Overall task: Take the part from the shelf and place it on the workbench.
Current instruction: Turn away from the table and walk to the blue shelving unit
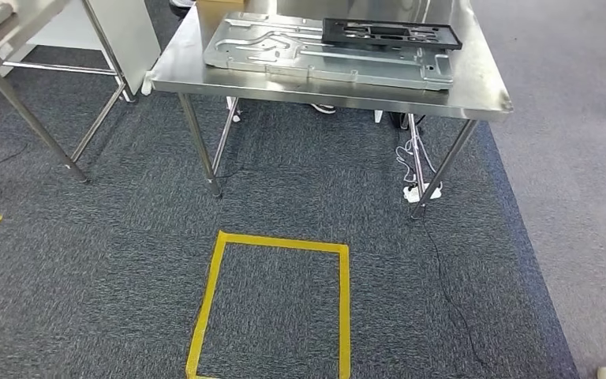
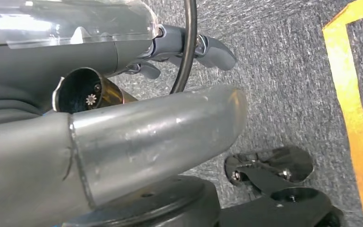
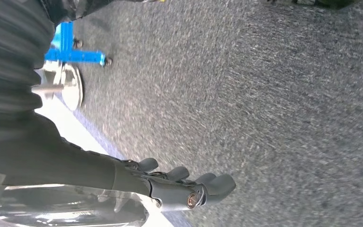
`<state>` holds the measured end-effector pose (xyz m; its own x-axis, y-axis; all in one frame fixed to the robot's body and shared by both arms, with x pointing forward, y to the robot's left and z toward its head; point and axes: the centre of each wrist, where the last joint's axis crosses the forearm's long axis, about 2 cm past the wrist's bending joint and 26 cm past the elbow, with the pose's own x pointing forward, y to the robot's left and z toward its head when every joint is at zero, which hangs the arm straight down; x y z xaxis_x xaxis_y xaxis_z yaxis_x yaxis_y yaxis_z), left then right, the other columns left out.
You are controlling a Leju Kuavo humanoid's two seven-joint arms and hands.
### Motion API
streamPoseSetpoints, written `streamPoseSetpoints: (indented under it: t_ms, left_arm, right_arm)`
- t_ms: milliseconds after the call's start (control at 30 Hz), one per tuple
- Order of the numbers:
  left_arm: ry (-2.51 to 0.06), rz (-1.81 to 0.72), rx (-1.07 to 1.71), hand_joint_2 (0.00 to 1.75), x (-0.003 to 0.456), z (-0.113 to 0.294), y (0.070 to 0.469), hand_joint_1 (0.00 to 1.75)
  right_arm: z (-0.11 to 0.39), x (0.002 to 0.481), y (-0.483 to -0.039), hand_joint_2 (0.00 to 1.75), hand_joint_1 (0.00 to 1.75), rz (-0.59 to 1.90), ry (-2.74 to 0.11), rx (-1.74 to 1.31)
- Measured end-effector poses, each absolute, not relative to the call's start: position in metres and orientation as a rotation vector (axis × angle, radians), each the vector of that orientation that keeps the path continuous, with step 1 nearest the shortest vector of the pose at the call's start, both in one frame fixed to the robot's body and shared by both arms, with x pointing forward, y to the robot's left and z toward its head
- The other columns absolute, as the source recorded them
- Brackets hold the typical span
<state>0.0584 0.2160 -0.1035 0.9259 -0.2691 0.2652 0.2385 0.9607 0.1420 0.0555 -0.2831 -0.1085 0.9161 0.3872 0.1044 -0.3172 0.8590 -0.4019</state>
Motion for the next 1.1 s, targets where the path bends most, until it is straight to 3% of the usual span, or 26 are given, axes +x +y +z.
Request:
streamPoseSetpoints:
  t_ms: [667,1100]
  left_arm:
    - [-0.291,-0.301,0.115,0.0,0.052,-0.107,0.233,0.0]
    - [-0.331,-0.32,0.136,0.0,0.064,-0.104,0.226,0.0]
  right_arm:
    - [-0.107,0.058,-0.263,1.75,0.0,0.557,-0.254,-0.357]
    - [-0.106,0.064,-0.252,1.75,0.0,0.528,-0.263,-0.301]
